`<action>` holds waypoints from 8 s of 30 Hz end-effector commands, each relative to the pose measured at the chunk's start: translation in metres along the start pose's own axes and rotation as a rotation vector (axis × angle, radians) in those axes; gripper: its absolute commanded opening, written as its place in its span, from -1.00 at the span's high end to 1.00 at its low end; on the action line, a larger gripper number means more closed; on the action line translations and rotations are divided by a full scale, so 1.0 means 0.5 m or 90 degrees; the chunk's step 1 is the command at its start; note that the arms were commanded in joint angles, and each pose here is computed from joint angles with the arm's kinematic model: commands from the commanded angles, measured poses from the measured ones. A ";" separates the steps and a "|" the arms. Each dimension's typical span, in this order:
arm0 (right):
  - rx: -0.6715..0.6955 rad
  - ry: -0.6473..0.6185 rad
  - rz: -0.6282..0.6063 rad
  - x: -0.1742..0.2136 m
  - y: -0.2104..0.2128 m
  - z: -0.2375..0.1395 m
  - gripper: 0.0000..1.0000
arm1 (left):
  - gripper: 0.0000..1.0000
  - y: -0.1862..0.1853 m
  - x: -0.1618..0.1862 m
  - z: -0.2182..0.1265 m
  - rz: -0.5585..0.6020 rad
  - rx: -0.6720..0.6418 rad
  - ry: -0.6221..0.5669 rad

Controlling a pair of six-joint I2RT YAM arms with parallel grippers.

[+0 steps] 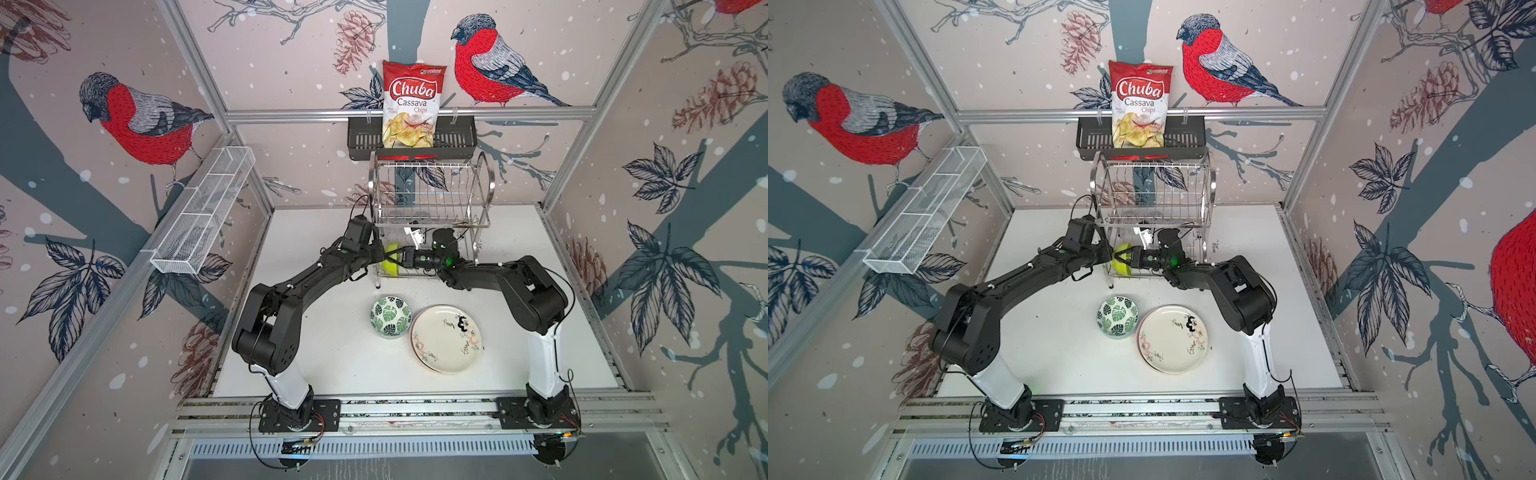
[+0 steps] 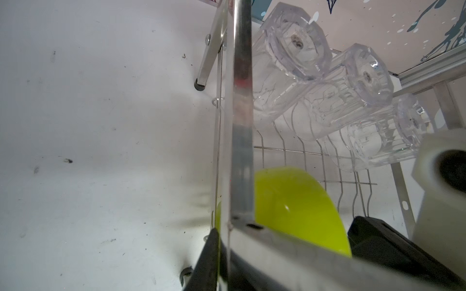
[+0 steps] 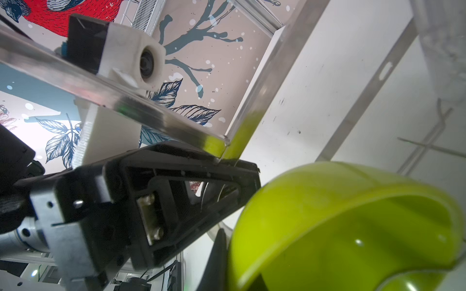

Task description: Unload the mixed dishes from the dish rack

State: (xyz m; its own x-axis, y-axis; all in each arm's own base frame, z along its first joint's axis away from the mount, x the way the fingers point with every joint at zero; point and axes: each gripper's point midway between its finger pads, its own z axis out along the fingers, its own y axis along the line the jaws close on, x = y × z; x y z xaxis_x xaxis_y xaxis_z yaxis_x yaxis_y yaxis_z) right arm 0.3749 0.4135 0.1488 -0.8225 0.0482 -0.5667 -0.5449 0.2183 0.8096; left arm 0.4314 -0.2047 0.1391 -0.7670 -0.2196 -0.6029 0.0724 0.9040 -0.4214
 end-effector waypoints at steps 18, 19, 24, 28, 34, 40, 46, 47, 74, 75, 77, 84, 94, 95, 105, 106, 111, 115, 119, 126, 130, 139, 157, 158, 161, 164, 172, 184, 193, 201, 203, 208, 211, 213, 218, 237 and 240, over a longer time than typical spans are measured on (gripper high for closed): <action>-0.035 -0.084 -0.041 -0.085 0.144 -0.082 1.00 | 0.60 0.011 0.013 0.003 -0.036 0.001 0.024; -0.030 -0.082 -0.035 -0.087 0.144 -0.084 1.00 | 0.60 0.010 0.011 0.003 -0.038 0.002 0.024; -0.016 -0.070 -0.010 -0.094 0.142 -0.090 1.00 | 0.60 0.003 0.002 -0.006 -0.041 0.012 0.010; -0.015 -0.073 0.000 -0.092 0.152 -0.097 1.00 | 0.58 0.001 0.000 -0.016 -0.042 0.015 0.003; -0.022 -0.076 0.010 -0.088 0.168 -0.103 1.00 | 0.58 0.000 -0.003 -0.018 -0.036 0.014 0.001; -0.019 -0.076 0.016 -0.076 0.177 -0.105 1.00 | 0.58 0.001 0.001 -0.021 -0.034 0.015 0.001; -0.014 -0.074 0.012 -0.062 0.193 -0.106 1.00 | 0.57 -0.001 0.002 -0.026 -0.031 0.018 -0.002; -0.013 -0.073 0.012 -0.060 0.196 -0.107 1.00 | 0.58 -0.002 0.002 -0.027 -0.031 0.019 -0.002; 0.036 -0.088 -0.019 -0.009 0.260 -0.154 1.00 | 0.58 -0.022 0.012 -0.038 -0.016 0.022 -0.004; 0.037 -0.084 -0.018 -0.006 0.257 -0.153 1.00 | 0.58 -0.021 0.012 -0.038 -0.016 0.020 -0.004; 0.037 -0.081 -0.019 -0.006 0.255 -0.151 1.00 | 0.65 -0.020 0.011 -0.040 -0.013 0.016 -0.008; 0.044 -0.074 -0.020 -0.018 0.235 -0.157 1.00 | 0.87 -0.025 0.003 -0.037 -0.008 0.015 -0.016; 0.051 -0.064 -0.016 -0.033 0.194 -0.154 1.00 | 1.00 -0.024 -0.017 -0.028 -0.017 0.011 -0.030; 0.052 -0.061 -0.013 -0.034 0.188 -0.152 1.00 | 1.00 -0.025 -0.019 -0.028 -0.019 0.013 -0.033; 0.052 -0.052 -0.015 -0.062 0.149 -0.142 1.00 | 1.00 -0.050 -0.075 -0.039 -0.039 0.030 -0.086; 0.052 -0.050 -0.013 -0.065 0.143 -0.141 1.00 | 1.00 -0.050 -0.079 -0.039 -0.040 0.028 -0.090; 0.055 -0.045 -0.001 -0.080 0.105 -0.137 1.00 | 1.00 -0.052 -0.100 -0.036 -0.043 0.021 -0.109; 0.054 -0.043 0.011 -0.090 0.074 -0.132 1.00 | 1.00 -0.050 -0.114 -0.029 -0.043 0.012 -0.123; 0.049 -0.043 0.020 -0.102 0.052 -0.125 1.00 | 1.00 -0.050 -0.127 -0.020 -0.034 0.002 -0.131; 0.047 -0.043 0.032 -0.113 0.024 -0.115 1.00 | 1.00 -0.049 -0.148 -0.004 -0.002 -0.018 -0.142; 0.040 -0.043 0.043 -0.109 0.009 -0.109 1.00 | 1.00 -0.048 -0.151 0.008 0.015 -0.025 -0.140; 0.010 -0.068 0.067 -0.114 -0.017 -0.099 1.00 | 1.00 -0.021 -0.135 0.026 0.020 -0.055 -0.138; -0.157 -0.172 0.105 -0.163 0.070 -0.111 1.00 | 1.00 -0.015 -0.119 0.038 0.023 -0.093 -0.144; -0.164 -0.176 0.104 -0.166 0.077 -0.115 1.00 | 1.00 -0.013 -0.118 0.039 0.021 -0.095 -0.144; -0.185 -0.183 0.102 -0.166 0.093 -0.126 1.00 | 1.00 -0.009 -0.113 0.039 0.018 -0.099 -0.142; -0.212 -0.193 0.105 -0.167 0.107 -0.141 1.00 | 1.00 -0.007 -0.113 0.039 0.018 -0.103 -0.141; -0.218 -0.180 0.100 -0.143 0.104 -0.134 1.00 | 1.00 -0.002 -0.109 0.039 0.017 -0.109 -0.136; -0.185 -0.159 0.122 -0.093 0.049 -0.108 1.00 | 0.55 -0.013 -0.116 0.023 0.008 -0.095 -0.142; -0.077 -0.138 0.120 -0.059 -0.018 -0.090 1.00 | 0.17 -0.047 -0.161 -0.030 0.004 -0.061 -0.190; -0.047 -0.129 0.132 -0.037 -0.048 -0.088 1.00 | -0.04 -0.056 -0.182 -0.061 0.001 -0.043 -0.232; -0.044 -0.128 0.135 -0.033 -0.052 -0.088 1.00 | -0.08 -0.059 -0.185 -0.064 0.000 -0.039 -0.238; -0.045 -0.126 0.139 -0.030 -0.055 -0.086 1.00 | 0.06 -0.065 -0.191 -0.066 -0.003 -0.027 -0.248; -0.044 -0.126 0.140 -0.028 -0.057 -0.085 1.00 | 0.39 -0.067 -0.194 -0.066 -0.006 -0.024 -0.254; -0.045 -0.125 0.140 -0.029 -0.057 -0.085 1.00 | 0.62 -0.069 -0.197 -0.069 -0.008 -0.020 -0.258; -0.046 -0.123 0.141 -0.028 -0.056 -0.083 1.00 | 1.00 -0.070 -0.196 -0.073 -0.012 -0.018 -0.260; -0.097 -0.125 0.108 -0.073 0.000 -0.045 1.00 | 1.00 -0.055 -0.191 -0.119 -0.042 -0.101 -0.304; -0.142 -0.133 0.103 -0.086 0.031 -0.039 1.00 | 1.00 -0.043 -0.188 -0.123 -0.056 -0.121 -0.311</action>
State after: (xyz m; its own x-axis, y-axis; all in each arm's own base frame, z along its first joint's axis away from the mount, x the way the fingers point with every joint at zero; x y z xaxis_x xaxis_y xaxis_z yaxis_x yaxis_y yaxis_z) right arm 0.3919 0.3961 0.1617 -0.9026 0.2060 -0.3779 -0.3789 0.0365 0.9247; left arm 0.4539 -0.1933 0.2129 -0.5117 -0.2906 -0.8085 -0.0627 0.9512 -0.3022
